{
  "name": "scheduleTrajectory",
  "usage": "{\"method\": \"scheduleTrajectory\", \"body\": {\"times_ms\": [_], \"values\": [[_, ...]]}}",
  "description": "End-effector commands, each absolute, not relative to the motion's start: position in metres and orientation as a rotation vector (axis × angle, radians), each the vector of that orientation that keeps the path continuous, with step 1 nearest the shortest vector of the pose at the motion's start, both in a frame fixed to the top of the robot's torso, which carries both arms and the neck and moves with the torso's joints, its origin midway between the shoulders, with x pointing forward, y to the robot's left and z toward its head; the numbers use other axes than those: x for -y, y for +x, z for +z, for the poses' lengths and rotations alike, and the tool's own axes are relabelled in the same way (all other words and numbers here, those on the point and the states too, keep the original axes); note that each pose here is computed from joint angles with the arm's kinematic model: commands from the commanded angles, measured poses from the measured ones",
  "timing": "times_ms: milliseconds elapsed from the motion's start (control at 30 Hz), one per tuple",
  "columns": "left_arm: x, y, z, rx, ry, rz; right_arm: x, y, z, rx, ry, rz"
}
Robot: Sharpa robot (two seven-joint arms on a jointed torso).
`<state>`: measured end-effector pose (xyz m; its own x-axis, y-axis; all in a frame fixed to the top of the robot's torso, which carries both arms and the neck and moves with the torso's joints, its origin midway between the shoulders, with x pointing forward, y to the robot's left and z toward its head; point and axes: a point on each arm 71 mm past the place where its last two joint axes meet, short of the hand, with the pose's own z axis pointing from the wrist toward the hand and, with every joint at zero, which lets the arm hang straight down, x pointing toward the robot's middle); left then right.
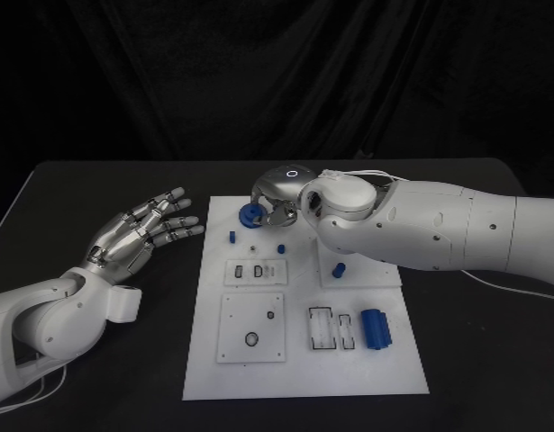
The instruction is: Assemble the parts on the task board
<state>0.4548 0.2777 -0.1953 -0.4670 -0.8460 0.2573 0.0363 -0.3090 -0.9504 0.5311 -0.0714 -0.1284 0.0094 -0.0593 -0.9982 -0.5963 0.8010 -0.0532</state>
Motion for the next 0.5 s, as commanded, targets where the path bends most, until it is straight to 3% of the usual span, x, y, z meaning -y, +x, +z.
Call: {"method": "scheduleTrajectory", "body": {"times_ms": [33, 500], "values": [[-0.2769, 0.4542, -0.1928, -1.265, -1.057, -1.875, 0.0709, 0.5311, -0.1309, -1.52, -0.538, 0.447], [-0.2758, 0.455, -0.1934, -1.27, -1.058, -1.875, 0.0665, 0.5316, -0.1346, -1.514, -0.511, 0.44]]}}
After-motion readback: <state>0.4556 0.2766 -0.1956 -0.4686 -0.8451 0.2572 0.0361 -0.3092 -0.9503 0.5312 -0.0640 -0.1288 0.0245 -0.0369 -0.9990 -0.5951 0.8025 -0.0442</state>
